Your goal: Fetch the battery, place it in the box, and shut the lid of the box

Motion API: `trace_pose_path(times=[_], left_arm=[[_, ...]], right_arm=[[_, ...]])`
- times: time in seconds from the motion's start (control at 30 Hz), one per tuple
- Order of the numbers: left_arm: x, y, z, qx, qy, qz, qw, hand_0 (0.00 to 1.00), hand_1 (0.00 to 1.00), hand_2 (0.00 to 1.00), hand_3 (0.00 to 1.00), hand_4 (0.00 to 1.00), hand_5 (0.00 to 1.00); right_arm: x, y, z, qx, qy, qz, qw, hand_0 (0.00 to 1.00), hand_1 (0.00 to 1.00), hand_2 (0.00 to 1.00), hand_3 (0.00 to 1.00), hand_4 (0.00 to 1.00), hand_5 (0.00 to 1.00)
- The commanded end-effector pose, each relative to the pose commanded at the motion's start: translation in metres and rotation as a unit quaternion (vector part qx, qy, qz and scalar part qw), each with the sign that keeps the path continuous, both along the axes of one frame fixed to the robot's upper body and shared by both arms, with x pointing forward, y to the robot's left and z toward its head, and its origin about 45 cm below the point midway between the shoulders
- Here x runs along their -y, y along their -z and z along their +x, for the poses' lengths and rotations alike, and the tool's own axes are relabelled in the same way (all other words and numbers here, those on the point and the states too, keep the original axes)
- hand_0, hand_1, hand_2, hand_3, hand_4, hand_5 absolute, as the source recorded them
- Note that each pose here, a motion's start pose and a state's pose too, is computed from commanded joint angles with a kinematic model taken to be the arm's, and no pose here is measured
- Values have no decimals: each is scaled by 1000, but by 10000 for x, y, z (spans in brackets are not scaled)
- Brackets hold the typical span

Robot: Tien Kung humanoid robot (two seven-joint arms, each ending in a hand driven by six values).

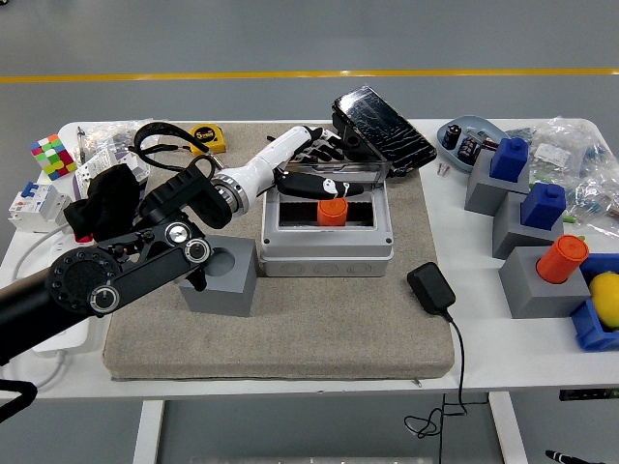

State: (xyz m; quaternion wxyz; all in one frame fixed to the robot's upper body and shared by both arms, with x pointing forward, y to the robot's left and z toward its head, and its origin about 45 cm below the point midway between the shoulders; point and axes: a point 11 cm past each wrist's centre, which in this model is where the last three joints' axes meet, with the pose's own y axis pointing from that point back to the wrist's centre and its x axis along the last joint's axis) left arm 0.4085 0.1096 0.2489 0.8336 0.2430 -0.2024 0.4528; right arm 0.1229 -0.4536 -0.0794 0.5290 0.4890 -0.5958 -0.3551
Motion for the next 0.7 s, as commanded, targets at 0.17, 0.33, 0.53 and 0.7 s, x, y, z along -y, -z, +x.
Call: trace_pose_path(times=[0.17, 0.33, 0.53, 0.7], left_arm=[[47, 24, -88, -7, 14, 6, 1000, 648, 703, 695, 709, 998, 349], [86, 133, -148, -23, 23, 13, 999, 647, 707, 696, 710, 998, 354], [121, 132, -176, -24, 29, 11, 999, 649, 711, 696, 713, 998, 357], [122, 31, -177, -16, 29, -4, 999, 647, 711, 696, 712, 998, 357]], right_arm=[[-2, 6, -15, -2, 0, 0, 1000, 670, 671, 685, 532, 908, 478], [-6, 8, -19, -2, -1, 0, 1000, 670, 671, 685, 532, 908, 478], [-9, 8, -14, -1, 0, 1, 1000, 670, 671, 685, 532, 908, 478], [-9, 9, -18, -1, 0, 1, 1000, 670, 671, 685, 532, 908, 478]])
